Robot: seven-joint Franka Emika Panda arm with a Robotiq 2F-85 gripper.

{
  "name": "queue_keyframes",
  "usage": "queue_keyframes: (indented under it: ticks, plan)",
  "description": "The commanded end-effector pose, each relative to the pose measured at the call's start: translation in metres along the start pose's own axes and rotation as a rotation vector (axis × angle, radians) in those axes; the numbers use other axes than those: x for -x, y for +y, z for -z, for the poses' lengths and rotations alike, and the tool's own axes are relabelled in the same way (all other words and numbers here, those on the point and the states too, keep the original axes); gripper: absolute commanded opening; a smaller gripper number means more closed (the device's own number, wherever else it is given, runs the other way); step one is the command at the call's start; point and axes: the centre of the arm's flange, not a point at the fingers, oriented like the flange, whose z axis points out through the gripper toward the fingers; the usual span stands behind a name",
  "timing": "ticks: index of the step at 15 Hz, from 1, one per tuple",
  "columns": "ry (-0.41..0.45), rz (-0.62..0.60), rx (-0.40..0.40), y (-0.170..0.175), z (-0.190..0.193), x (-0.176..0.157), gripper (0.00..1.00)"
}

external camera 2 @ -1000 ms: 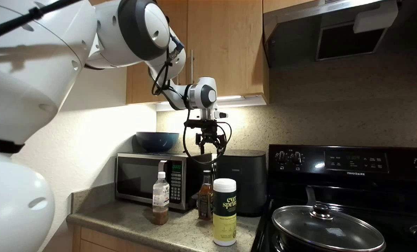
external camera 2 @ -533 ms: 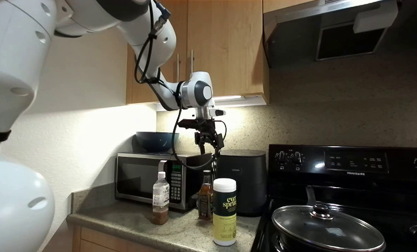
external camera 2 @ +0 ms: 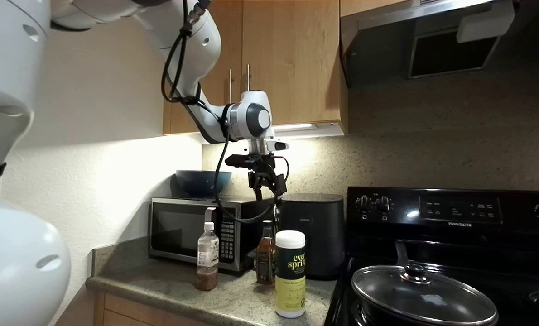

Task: Move the oil bottle to the back, the plastic bottle to the right and then bring the oil bottle back

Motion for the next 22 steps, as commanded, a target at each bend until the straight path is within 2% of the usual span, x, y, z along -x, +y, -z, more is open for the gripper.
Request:
queue_keyframes:
  ticks: [1, 6, 11, 15, 22]
  plan:
    - [-0.069, 0.096, 0.010, -0.022, -0.010, 0.013, 1.00]
    - [-0.141, 0.254, 0.067, -0.076, -0.023, 0.061, 1.00]
    - [-0.212, 0.376, 0.086, -0.119, -0.036, 0.086, 1.00]
    - [-0.260, 0.472, 0.087, -0.142, -0.049, 0.086, 1.00]
    - [-0.347, 0.593, 0.087, -0.168, -0.072, 0.064, 1.00]
